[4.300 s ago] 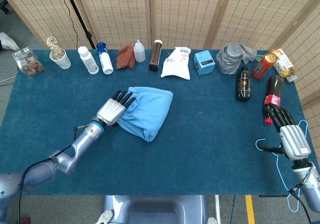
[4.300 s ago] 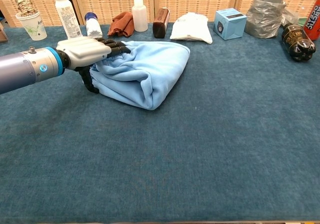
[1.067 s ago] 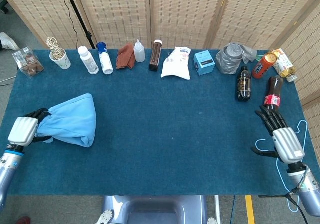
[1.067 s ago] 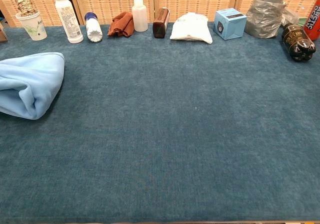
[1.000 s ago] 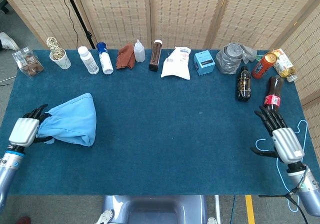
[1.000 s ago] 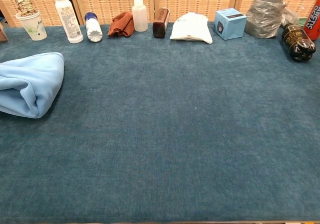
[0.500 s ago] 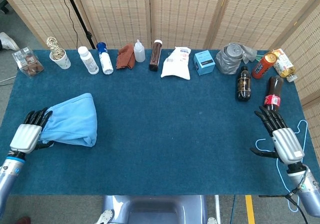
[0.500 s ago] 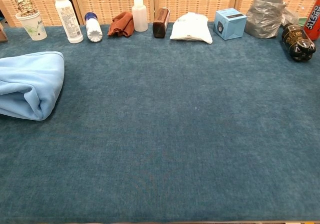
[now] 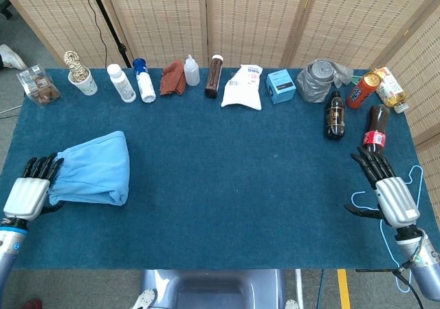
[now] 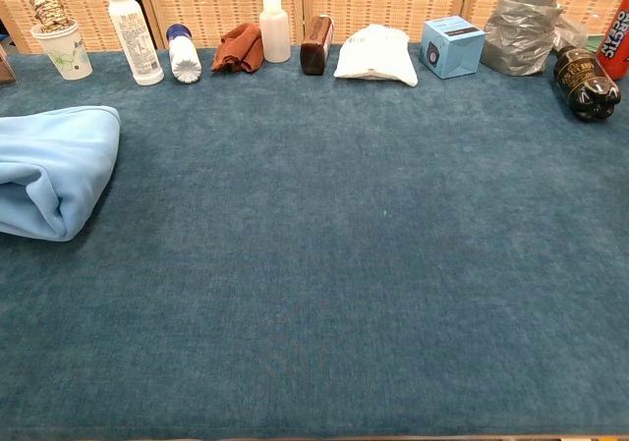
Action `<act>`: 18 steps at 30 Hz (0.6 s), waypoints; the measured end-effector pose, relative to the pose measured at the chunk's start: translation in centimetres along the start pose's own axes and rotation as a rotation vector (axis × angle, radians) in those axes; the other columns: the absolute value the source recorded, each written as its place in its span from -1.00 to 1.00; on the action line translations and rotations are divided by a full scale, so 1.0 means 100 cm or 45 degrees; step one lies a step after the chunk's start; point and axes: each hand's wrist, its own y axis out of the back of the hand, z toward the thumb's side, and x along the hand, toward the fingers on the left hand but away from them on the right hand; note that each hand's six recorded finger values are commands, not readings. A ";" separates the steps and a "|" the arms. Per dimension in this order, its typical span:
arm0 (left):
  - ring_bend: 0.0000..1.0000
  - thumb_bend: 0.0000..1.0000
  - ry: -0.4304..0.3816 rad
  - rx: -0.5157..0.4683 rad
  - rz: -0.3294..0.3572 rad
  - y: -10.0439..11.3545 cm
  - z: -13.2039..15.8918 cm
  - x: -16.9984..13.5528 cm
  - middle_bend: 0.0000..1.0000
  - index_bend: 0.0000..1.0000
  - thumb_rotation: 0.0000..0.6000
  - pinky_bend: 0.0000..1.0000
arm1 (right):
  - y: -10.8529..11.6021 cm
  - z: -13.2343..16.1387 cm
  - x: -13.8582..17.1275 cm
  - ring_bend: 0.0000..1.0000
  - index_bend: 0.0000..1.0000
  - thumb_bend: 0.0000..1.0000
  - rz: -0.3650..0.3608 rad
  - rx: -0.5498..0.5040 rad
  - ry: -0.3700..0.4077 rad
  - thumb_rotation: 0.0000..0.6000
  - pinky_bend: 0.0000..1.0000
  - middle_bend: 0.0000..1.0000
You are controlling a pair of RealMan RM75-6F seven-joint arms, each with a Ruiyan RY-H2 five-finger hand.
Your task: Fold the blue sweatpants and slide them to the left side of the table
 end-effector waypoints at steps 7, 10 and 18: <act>-1.00 -0.92 -0.017 0.007 0.038 0.011 0.010 -0.020 -1.00 -1.00 0.89 -1.00 | 0.003 0.002 0.002 -1.00 -1.00 -1.00 -0.010 -0.011 0.007 1.00 -1.00 -1.00; -1.00 -0.93 -0.035 -0.024 0.075 0.019 0.015 -0.028 -1.00 -1.00 0.95 -1.00 | 0.004 0.003 0.003 -1.00 -1.00 -1.00 -0.014 -0.015 0.011 1.00 -1.00 -1.00; -1.00 -0.92 0.006 -0.187 0.178 0.046 0.027 -0.056 -1.00 -1.00 1.00 -1.00 | 0.008 0.004 0.003 -1.00 -1.00 -1.00 -0.035 -0.002 0.022 1.00 -1.00 -1.00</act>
